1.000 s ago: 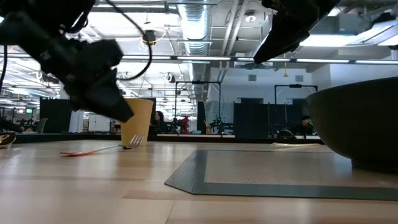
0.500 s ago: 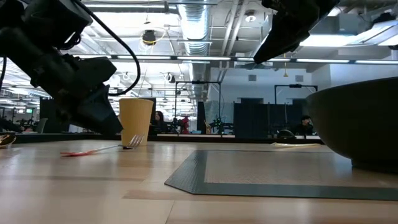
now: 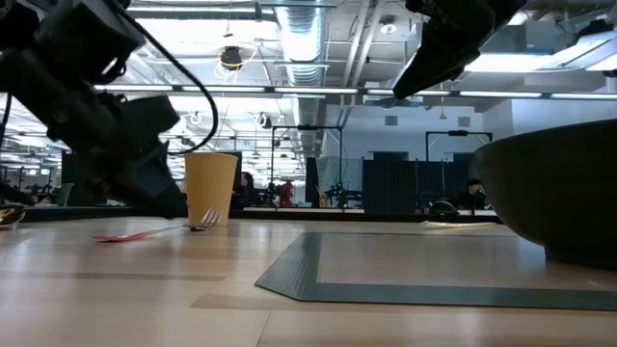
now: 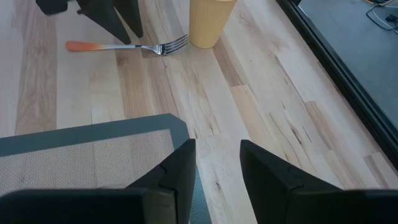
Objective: Pick & Place Utensil
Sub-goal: Put the orange silver fork into the black bowl on the table placemat
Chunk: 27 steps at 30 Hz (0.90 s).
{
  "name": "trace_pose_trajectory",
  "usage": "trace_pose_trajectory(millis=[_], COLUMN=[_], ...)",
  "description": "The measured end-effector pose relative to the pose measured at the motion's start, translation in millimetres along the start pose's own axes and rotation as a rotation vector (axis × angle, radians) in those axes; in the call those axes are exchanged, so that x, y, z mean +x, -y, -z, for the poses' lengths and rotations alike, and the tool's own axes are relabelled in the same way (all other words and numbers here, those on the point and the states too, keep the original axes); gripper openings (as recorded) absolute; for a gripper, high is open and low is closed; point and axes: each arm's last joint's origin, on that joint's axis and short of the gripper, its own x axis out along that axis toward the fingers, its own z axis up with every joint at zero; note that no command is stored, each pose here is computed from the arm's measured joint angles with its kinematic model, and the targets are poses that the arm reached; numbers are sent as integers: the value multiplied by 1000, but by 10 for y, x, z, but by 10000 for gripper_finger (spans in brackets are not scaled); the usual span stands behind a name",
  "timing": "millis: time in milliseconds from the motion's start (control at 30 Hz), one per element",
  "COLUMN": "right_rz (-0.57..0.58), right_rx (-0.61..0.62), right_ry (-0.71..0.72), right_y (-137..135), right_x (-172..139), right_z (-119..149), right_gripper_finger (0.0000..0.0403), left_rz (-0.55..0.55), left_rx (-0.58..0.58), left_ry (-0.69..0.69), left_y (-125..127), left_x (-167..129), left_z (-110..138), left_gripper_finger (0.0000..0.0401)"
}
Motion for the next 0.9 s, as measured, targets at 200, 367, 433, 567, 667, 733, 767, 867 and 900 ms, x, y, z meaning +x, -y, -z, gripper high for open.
trace_pose_trajectory(millis=[200,367,433,567,667,733,767,867,900], right_rz=[0,0,0,0,0,0,0,0,0], right_rx=[0,0,0,0,0,0,0,0,0], right_ry=[0,0,0,0,0,0,0,0,0], right_y=[0,0,0,0,0,0,0,0,0], right_x=[0,0,0,0,0,0,0,0,0], right_z=[0,0,0,0,0,0,0,0,0], right_gripper_finger=[119,119,119,119,119,119,119,119,119], left_rz=[-35,-41,-42,-44,-45,-44,-45,-42,-40], left_rx=[25,13,13,13,14,14,14,11,11], left_ry=[-9,-6,-6,-8,-13,-16,-16,-18,-21], left_y=[-12,-10,-10,-14,-19,-19,-20,-19,-18], left_x=[85,98,98,100,103,104,104,106,106], left_z=[76,85,86,88,88,90,90,91,91], left_gripper_finger=[152,152,152,139,108,83,70,34,24])
